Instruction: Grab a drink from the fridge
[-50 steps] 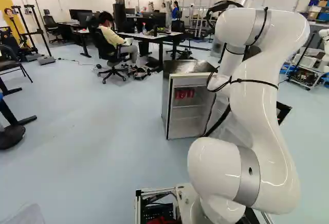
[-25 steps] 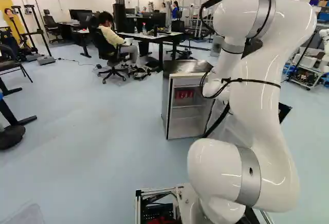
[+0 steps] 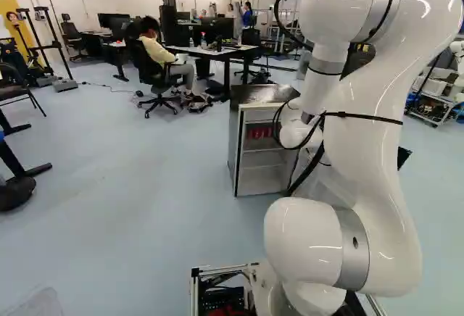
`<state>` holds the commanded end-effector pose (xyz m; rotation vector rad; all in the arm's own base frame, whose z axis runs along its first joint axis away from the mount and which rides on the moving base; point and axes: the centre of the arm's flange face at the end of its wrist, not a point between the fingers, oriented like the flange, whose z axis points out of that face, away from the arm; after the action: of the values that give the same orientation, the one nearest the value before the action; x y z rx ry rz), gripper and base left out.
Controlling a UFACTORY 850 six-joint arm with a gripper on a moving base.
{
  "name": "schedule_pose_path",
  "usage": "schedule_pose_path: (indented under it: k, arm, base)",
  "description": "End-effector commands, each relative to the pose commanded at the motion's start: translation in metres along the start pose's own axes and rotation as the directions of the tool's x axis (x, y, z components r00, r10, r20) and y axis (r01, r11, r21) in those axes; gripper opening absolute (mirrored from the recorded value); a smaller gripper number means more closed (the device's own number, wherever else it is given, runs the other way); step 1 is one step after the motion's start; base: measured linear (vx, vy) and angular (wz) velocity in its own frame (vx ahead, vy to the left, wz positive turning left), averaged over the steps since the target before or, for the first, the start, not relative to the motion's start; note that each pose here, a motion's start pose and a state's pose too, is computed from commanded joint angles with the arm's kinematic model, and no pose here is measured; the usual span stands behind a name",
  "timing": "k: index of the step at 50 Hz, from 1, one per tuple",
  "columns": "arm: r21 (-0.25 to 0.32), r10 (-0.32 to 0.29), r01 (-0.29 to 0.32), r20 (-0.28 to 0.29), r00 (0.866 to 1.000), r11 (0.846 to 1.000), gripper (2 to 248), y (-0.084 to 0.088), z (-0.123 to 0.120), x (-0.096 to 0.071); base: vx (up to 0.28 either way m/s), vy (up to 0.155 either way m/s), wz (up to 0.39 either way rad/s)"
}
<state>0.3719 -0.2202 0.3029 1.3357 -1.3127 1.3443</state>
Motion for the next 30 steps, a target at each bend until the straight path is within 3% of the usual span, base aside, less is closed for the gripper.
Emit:
schedule_pose_path:
  k: [14,30]
  arm:
    - [0.158,-0.051,0.048,0.012,0.999,0.986,247,0.010,-0.022,0.003]
    - [0.323,-0.096,0.086,0.015,0.995,0.943,247,0.019,-0.040,0.006]
  base:
    - [0.000,0.000,0.000]
    - [0.000,0.000,0.000]
